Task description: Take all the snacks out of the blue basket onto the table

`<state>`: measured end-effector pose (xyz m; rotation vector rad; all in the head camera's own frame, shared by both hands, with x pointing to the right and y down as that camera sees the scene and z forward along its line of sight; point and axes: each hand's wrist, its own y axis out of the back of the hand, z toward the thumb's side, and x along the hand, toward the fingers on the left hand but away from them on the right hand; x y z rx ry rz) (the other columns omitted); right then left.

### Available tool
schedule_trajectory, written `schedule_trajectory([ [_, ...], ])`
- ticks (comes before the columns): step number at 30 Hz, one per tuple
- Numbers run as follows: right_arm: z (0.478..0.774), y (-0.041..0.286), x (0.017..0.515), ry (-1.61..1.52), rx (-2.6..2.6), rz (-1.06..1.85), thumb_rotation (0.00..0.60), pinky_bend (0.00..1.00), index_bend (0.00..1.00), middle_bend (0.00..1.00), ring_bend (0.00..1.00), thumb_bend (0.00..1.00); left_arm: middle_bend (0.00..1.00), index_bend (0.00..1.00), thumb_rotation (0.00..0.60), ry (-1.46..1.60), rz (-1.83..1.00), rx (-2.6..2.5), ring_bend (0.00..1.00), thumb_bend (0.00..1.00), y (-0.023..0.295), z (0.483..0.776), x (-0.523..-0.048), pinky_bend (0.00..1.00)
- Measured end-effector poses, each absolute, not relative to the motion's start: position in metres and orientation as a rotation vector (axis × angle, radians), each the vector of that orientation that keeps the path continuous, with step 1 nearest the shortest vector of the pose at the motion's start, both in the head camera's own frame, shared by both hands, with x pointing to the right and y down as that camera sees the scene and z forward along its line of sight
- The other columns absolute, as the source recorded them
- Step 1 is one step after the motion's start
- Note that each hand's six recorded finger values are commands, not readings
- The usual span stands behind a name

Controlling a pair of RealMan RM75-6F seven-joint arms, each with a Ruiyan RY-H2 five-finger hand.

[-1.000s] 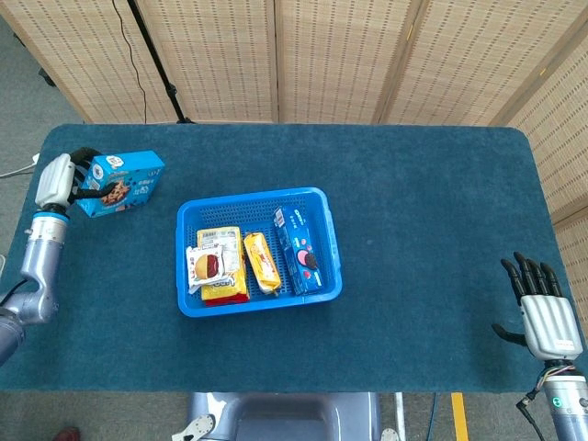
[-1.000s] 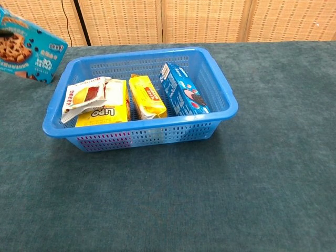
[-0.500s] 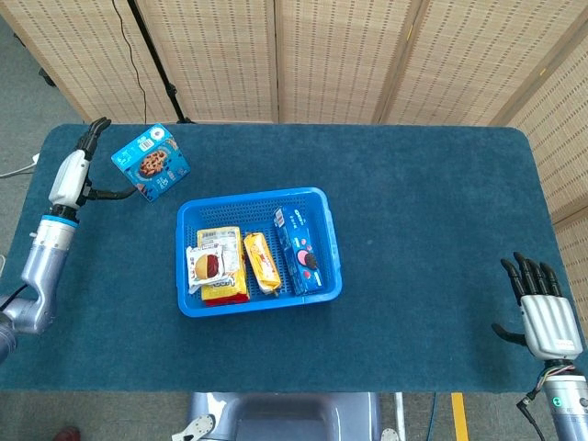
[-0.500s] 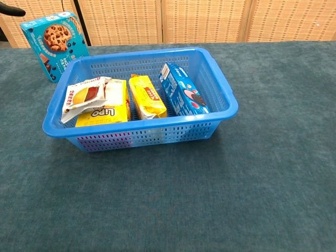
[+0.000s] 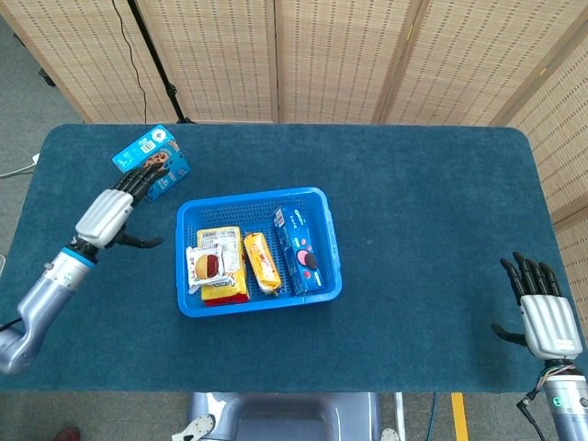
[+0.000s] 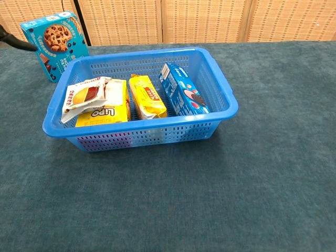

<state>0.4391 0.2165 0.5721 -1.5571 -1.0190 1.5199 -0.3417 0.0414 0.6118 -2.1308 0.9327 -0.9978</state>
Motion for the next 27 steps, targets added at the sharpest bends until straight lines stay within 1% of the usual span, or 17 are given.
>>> schedule_trajectory([
  [5,0.572,0.216,0.441,-1.027,-1.558,1.522,0.6,0.0,0.0,0.0,0.0,0.0,0.0,0.0,0.6,0.742,-1.095,-2.192,0.0,0.0,0.072,0.616,-0.32,0.0],
  [8,0.571,0.216,0.442,-1.028,-1.559,1.521,0.6,0.0,0.0,0.0,0.0,0.0,0.0,0.0,0.6,0.675,-1.162,-2.207,0.0,0.0,0.082,0.625,-0.315,0.0],
  [18,0.57,0.215,0.443,-1.035,-1.557,1.519,0.6,0.0,0.0,0.0,0.0,0.0,0.0,0.0,0.6,0.641,-1.252,-2.285,0.0,0.0,0.092,0.656,-0.291,0.0],
  [27,0.572,0.214,0.444,-1.031,-1.557,1.526,0.6,0.0,0.0,0.0,0.0,0.0,0.0,0.0,0.6,0.615,-1.252,-2.333,0.0,0.0,0.094,0.665,-0.274,0.0],
])
